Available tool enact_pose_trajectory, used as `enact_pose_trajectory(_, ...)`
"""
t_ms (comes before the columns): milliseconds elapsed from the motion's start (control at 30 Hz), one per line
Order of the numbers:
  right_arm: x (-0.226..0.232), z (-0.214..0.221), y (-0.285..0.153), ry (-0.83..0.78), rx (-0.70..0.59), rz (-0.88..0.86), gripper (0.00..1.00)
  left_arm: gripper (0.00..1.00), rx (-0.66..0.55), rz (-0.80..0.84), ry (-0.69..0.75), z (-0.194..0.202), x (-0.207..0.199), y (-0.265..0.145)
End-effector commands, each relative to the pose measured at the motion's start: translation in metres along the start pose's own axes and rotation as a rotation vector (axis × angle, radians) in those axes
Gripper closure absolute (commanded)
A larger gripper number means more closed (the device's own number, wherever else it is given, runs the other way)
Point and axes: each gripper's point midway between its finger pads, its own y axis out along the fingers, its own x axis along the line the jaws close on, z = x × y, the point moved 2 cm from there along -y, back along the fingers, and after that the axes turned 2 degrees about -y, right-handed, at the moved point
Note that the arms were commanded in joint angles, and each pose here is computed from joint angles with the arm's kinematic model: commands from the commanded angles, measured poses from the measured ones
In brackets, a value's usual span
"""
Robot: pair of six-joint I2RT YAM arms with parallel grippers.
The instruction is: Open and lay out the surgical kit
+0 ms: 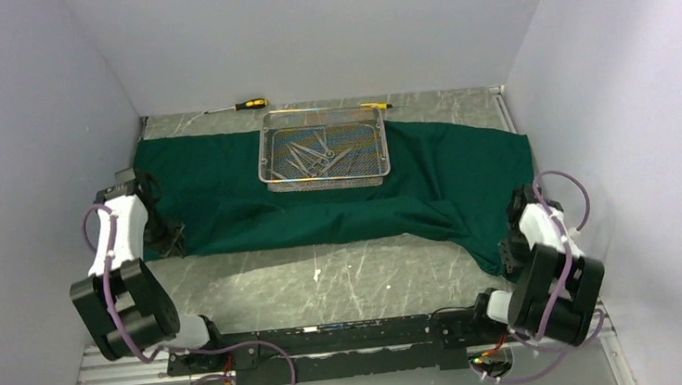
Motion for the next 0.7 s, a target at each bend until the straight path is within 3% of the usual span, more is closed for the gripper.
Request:
enact_pose_trajectory(0, 0.006, -0.019, -0.001, -0.033, -0.045, 0.111, 1.00, 1.00, 0.033, -0.090, -0.083, 0.024, 0.039, -0.016)
enact_pose_trajectory(133, 0.019, -0.030, 0.003, -0.047, -0.074, 0.146, 1.00, 1.00, -0.005, -0.250, -0.192, 0.031, 0.077, -0.034)
enact_pose_trajectory(267, 0.026, -0.036, 0.009, -0.033, -0.082, 0.183, 1.00, 1.00, -0.073, -0.296, -0.355, 0.039, 0.101, -0.055)
enact_pose_trajectory(433, 0.024, -0.046, 0.011, -0.021, -0.124, 0.263, 1.00, 1.00, -0.152, -0.392, -0.456, 0.045, 0.130, -0.073)
enact_pose_trajectory(533, 0.019, -0.043, 0.008, -0.016, -0.075, 0.344, 1.00, 0.99, -0.164, -0.389, -0.491, 0.061, 0.144, -0.071)
enact_pose_trajectory(567, 0.018, -0.042, 0.006, -0.016, -0.067, 0.371, 1.00, 0.89, -0.169, -0.370, -0.502, 0.064, 0.146, -0.070)
enact_pose_trajectory(633, 0.012, -0.046, 0.006, -0.013, -0.093, 0.410, 1.00, 0.51, -0.192, -0.316, -0.525, 0.063, 0.144, -0.071)
enact_pose_trajectory(667, 0.009, -0.049, 0.007, -0.013, -0.121, 0.426, 1.00, 0.43, -0.217, -0.294, -0.533, 0.059, 0.142, -0.074)
